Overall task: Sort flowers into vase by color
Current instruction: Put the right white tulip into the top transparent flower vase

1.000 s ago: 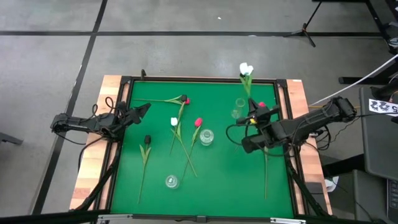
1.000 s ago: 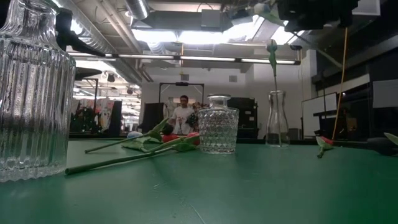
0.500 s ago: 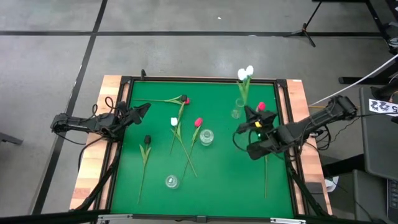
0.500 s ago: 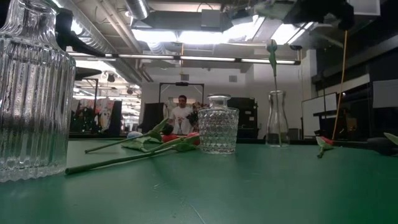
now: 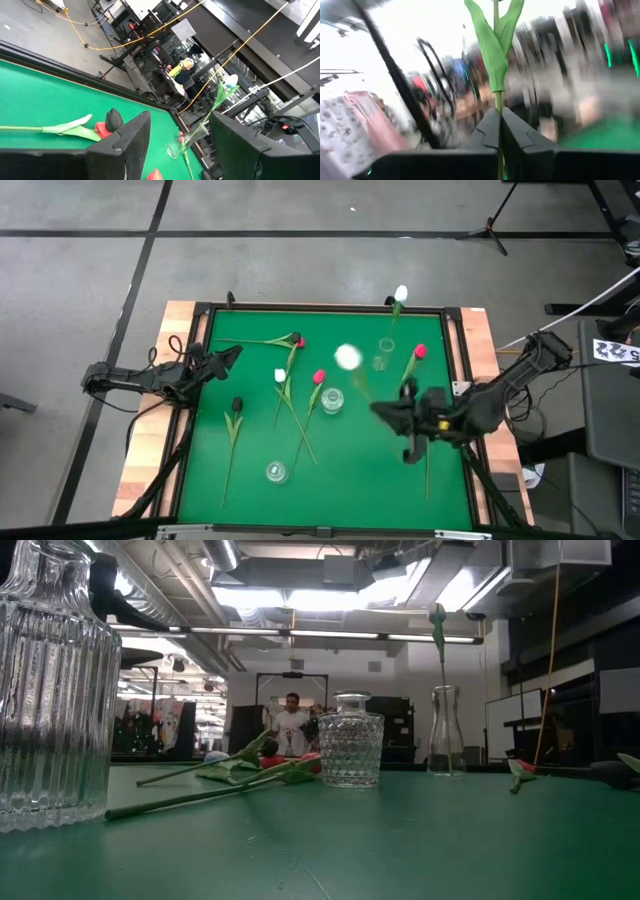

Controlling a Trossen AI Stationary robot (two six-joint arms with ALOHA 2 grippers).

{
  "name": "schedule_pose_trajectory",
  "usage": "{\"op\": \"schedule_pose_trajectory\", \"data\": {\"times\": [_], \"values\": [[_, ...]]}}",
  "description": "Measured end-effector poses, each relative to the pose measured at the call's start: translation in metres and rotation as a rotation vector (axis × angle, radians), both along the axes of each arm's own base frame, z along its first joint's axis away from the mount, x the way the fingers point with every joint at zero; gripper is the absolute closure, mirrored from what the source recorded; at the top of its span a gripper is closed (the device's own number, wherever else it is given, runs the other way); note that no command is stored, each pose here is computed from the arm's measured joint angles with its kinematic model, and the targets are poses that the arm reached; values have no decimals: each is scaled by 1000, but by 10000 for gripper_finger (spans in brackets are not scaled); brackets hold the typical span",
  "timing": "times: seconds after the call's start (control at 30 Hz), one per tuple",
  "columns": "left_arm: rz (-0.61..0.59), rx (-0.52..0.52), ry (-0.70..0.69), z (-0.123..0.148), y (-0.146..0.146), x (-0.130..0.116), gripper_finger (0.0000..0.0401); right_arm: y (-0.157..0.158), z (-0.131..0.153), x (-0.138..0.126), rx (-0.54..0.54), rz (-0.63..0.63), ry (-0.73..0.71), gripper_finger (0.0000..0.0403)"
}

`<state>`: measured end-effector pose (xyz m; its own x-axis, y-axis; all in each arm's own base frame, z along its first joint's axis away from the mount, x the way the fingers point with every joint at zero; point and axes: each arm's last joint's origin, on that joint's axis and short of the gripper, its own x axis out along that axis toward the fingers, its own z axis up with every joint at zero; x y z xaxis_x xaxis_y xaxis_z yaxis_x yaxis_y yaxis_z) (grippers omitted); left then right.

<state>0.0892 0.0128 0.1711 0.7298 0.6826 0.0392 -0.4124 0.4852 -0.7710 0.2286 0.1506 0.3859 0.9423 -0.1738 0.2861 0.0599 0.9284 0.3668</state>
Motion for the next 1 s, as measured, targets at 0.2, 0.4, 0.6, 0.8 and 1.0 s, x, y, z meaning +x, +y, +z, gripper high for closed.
{"op": "schedule_pose_trajectory", "data": {"times": [0.2,0.4,0.6,0.8,1.0], "values": [[-7,-13,-13,0,0,0,201,-16,32,-18,-688,-380,-98,403],[-10,-13,-13,0,0,0,201,-34,42,-19,-1044,-622,-117,403],[-11,-13,-14,0,0,0,201,-73,34,-14,-1037,-696,-87,402],[-12,-17,-17,0,0,0,201,-123,-3,-37,-907,-668,-193,402],[-12,-18,-17,0,0,0,201,-158,-47,-72,-752,-678,-322,402]]}}
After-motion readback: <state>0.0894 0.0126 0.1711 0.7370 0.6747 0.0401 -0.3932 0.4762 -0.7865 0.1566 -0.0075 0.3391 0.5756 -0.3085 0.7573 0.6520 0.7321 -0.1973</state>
